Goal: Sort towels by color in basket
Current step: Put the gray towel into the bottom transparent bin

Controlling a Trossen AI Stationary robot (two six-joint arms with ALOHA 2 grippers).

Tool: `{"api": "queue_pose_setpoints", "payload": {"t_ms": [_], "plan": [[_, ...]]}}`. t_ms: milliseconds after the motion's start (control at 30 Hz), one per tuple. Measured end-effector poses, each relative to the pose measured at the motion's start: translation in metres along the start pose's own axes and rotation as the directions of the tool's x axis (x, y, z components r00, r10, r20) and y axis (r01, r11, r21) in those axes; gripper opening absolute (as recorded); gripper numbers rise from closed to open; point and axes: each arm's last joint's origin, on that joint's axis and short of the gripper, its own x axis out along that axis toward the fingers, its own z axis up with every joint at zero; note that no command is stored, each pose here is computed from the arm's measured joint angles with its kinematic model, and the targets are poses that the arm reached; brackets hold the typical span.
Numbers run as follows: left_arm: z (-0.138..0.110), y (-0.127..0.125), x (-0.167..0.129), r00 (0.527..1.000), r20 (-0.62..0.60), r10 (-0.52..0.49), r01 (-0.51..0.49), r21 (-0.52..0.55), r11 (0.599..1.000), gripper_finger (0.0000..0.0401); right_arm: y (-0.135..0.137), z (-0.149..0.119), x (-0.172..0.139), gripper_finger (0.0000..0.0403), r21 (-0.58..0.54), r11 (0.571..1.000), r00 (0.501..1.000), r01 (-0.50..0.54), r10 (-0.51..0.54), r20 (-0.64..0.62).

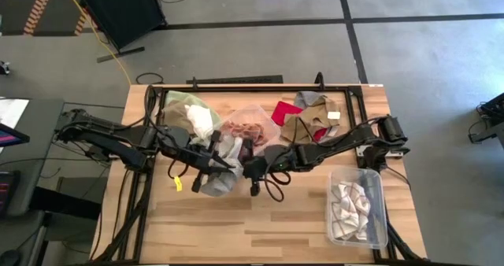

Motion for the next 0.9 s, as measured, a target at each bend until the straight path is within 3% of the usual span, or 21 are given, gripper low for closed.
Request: {"api": "queue_pose_setpoints", "payload": {"t_ms": [200, 367, 633, 900], "plan": [[0.000, -0.004, -0.001, 1.000, -0.015, -0.019, 0.018, -0.013, 1.000, 0.0034, 0.006, 0.031, -0.029, 0.0027, -0.026, 0.997, 0.997, 0.075, -0.076, -0.016], [0.001, -0.010, -0.001, 1.000, -0.024, -0.019, 0.019, 0.004, 1.000, 0.0082, 0.010, 0.061, -0.070, 0.0027, -0.037, 0.994, 0.993, 0.103, -0.104, -0.046], [0.001, -0.017, -0.001, 0.999, -0.045, -0.015, 0.016, 0.012, 1.000, 0.0183, 0.020, 0.086, -0.143, 0.0027, 0.041, 0.998, 0.989, 0.042, -0.036, -0.142], [-0.007, -0.021, -0.002, 0.991, -0.126, -0.045, 0.042, -0.028, 0.999, 0.0200, 0.027, 0.086, -0.213, 0.0027, 0.213, 0.977, 0.962, 0.018, 0.041, -0.270]]}}
